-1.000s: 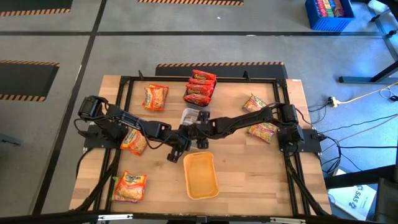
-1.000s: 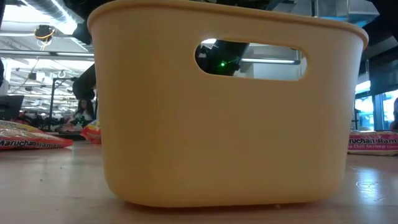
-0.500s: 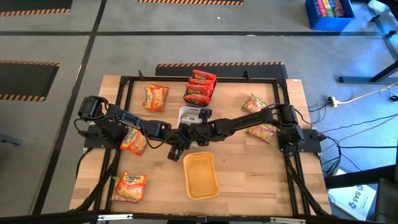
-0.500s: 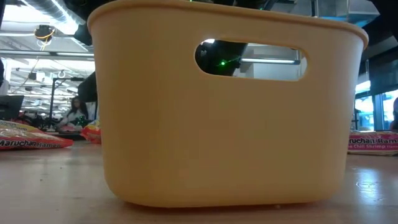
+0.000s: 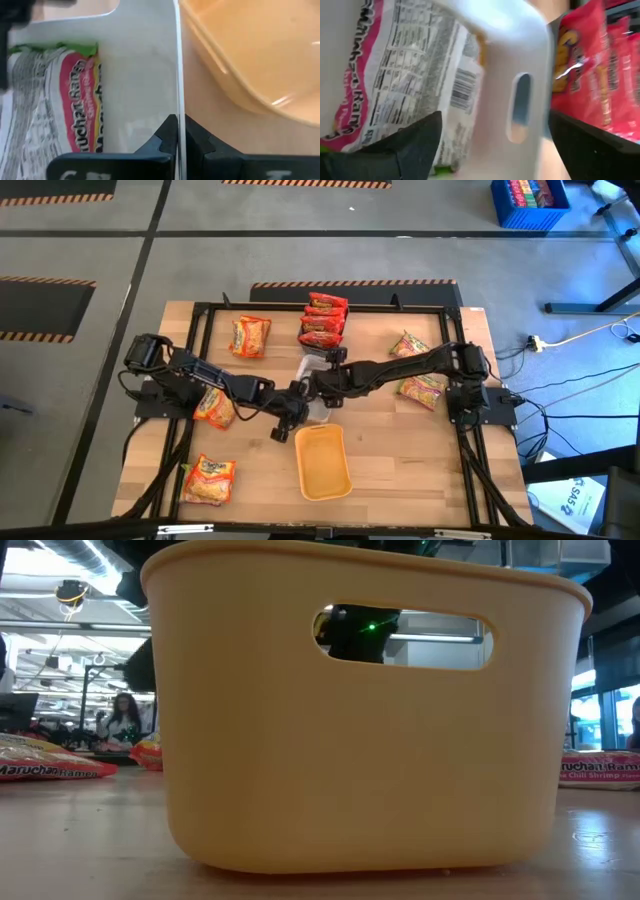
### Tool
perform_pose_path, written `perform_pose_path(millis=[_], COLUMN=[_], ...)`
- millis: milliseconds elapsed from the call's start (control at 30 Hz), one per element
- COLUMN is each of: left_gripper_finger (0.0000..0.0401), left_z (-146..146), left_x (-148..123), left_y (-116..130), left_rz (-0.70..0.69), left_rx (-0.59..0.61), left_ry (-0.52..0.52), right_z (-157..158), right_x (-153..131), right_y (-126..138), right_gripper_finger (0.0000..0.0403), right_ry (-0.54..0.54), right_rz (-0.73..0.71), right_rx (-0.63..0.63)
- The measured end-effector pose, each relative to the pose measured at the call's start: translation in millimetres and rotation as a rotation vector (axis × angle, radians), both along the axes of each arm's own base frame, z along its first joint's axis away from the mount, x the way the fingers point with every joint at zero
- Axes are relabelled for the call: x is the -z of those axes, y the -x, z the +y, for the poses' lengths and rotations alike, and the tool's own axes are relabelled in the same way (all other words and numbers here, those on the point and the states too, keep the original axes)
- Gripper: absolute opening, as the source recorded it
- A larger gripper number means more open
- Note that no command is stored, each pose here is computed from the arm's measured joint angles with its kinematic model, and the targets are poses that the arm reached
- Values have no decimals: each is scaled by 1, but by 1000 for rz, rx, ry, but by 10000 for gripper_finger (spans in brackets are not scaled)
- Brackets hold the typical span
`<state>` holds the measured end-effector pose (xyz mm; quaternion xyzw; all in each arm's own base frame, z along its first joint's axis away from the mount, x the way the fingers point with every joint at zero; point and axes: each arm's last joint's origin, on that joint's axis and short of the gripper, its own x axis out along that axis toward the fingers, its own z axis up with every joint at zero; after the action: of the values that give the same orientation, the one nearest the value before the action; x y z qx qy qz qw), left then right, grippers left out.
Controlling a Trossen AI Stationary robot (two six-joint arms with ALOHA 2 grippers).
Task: Sort Maruchan noodles
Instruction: Put the green noodle pack into the white bin
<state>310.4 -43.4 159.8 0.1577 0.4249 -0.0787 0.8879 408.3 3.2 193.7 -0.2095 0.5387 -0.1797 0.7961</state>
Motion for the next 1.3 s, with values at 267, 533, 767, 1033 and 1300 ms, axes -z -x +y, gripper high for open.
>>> perform_pose_path(millis=[267,533,767,1033,1300], left_gripper_finger=[5,6,6,6,6], left_z=[2,2,-2,-3,-3], left_x=[1,2,3,3,4], left_y=[1,1,2,2,2], left_rz=[13,11,18,16,21], left_rx=[-28,-43,-3,11,15], left_ry=[-20,-32,-31,-17,-15], right_z=[7,2,-16,-16,-16], right_x=[-2,5,30,47,61], right_y=[4,-8,1,-1,-3], right_gripper_finger=[346,346,346,298,200], right_ry=[-197,-397,-443,-391,-365], right_rz=[15,-160,-194,-216,-181], right_rx=[-57,-147,-121,-126,-129])
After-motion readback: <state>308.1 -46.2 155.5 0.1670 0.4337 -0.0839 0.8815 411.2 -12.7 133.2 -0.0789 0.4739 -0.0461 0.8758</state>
